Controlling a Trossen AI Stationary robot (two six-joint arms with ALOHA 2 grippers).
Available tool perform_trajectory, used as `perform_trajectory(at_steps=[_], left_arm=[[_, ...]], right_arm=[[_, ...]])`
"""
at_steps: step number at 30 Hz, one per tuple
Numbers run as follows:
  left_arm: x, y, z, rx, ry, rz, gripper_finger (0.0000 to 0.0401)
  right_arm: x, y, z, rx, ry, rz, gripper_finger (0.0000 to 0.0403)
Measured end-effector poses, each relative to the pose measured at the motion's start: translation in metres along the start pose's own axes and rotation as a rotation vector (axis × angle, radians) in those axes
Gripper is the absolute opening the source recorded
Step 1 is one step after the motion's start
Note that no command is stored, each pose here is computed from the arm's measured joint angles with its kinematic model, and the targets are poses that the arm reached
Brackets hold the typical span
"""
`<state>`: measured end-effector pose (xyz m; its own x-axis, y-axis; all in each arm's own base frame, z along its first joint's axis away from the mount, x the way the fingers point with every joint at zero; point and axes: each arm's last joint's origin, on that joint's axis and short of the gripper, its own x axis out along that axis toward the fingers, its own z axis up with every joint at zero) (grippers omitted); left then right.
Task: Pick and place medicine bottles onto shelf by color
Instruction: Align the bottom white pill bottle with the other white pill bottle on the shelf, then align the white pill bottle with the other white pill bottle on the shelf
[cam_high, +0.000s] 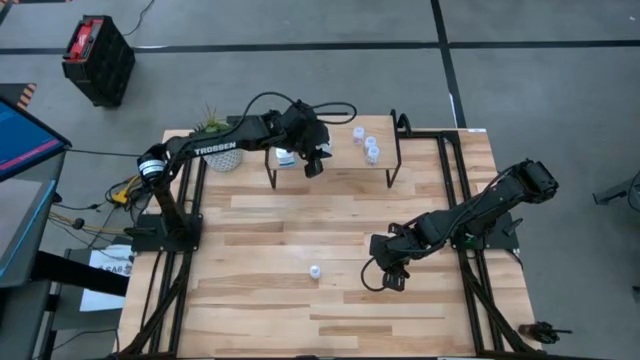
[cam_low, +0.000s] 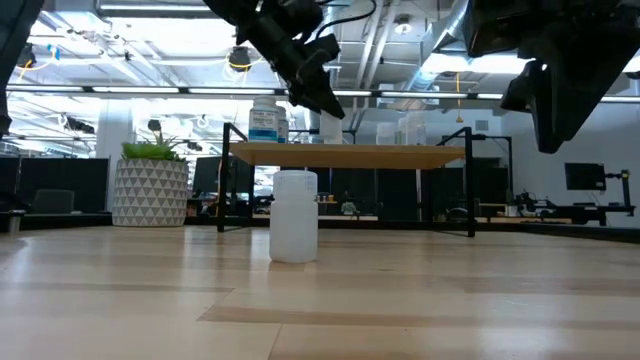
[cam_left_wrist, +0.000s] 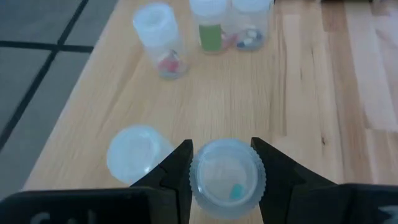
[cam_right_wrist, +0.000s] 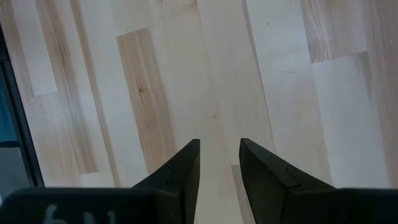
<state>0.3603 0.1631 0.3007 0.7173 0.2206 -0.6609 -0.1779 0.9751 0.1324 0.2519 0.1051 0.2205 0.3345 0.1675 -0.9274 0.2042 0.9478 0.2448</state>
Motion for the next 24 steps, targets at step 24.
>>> perform_trajectory(at_steps=[24], left_arm=[[0.008, 0.004, 0.0, -0.018, -0.014, 0.021, 0.0178]], right_arm=[[0.0, 0.0, 0.0, 0.0, 0.001, -0.001, 0.0136]])
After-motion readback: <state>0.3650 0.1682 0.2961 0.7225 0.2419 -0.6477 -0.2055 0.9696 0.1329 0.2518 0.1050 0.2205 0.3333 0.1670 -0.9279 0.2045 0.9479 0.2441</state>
